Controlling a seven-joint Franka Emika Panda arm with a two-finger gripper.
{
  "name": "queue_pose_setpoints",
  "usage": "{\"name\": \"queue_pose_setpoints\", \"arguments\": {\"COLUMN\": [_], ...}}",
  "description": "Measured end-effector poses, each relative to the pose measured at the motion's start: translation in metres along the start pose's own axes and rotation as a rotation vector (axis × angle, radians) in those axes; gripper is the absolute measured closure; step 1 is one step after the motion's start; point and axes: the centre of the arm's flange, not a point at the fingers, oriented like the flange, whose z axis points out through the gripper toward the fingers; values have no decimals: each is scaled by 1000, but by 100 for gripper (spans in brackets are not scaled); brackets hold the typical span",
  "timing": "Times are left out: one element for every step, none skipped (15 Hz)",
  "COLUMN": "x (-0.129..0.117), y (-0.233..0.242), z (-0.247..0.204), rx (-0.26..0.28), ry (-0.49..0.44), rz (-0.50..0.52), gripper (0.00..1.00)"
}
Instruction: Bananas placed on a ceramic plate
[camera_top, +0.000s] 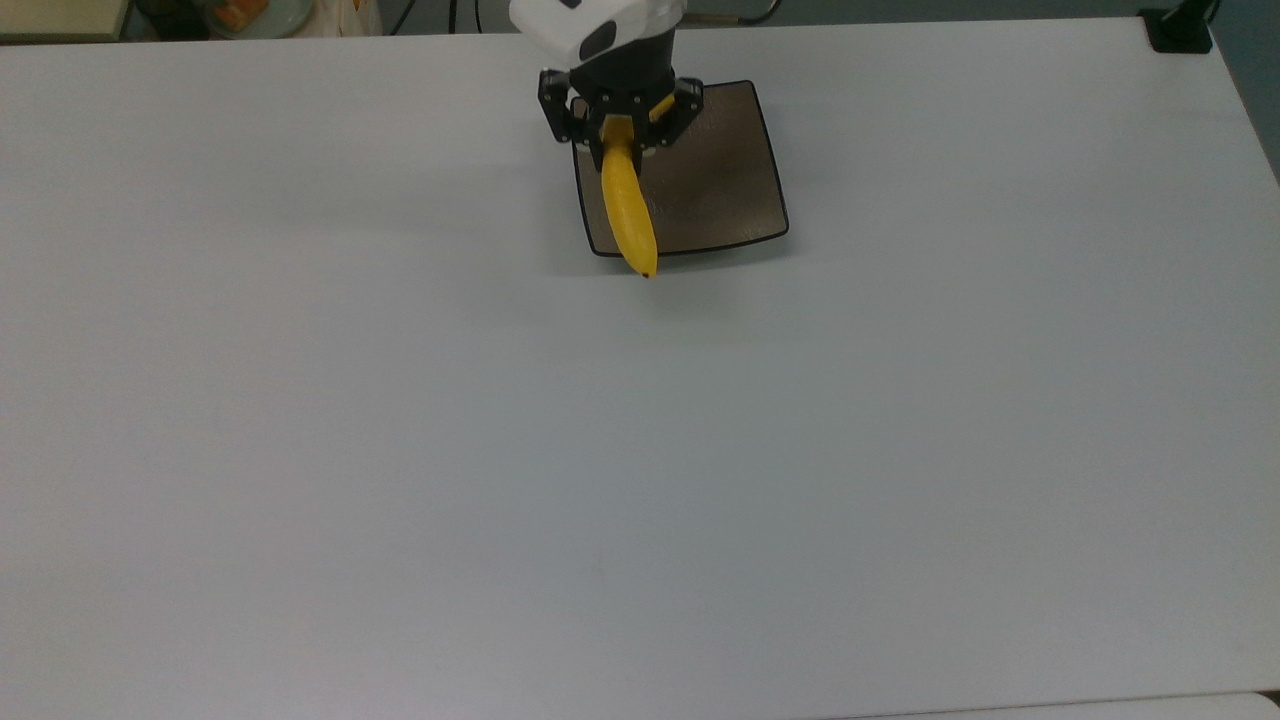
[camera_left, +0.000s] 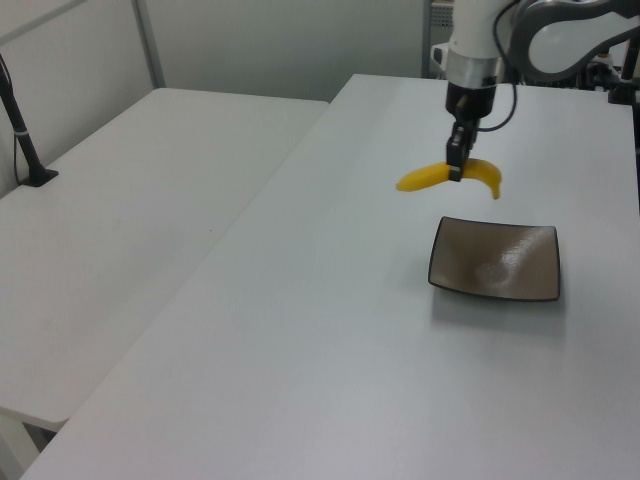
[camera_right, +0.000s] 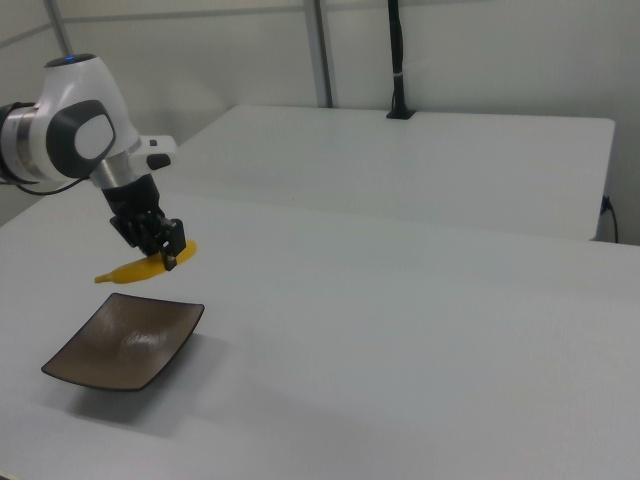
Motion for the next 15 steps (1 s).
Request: {"name": "queue_pose_setpoints", "arguments": {"x": [-8, -13, -20, -22, -24, -24, -24, -23, -22, -21, -20, -18, -17, -16, -16], "y": [1, 2, 3, 3, 4, 4, 4, 4, 4, 4, 4, 4, 6, 11, 18], "z": [1, 4, 11, 15, 17, 17, 17, 15, 13, 12, 9, 6, 2, -3, -10], "rx": [-5, -9, -15, -18, -21, -21, -21, -20, -20, -19, -18, -17, -16, -18, -20], "ry": [-17, -35, -65, -80, -92, -93, -91, -87, -84, -81, -75, -68, -71, -91, -120], "rz": [-5, -11, -18, -19, -21, -21, -21, -21, -22, -21, -44, -75, -114, -148, -182], "gripper": [68, 68, 67, 61, 46, 38, 28, 11, 0, 0, 0, 0, 0, 0, 0]}}
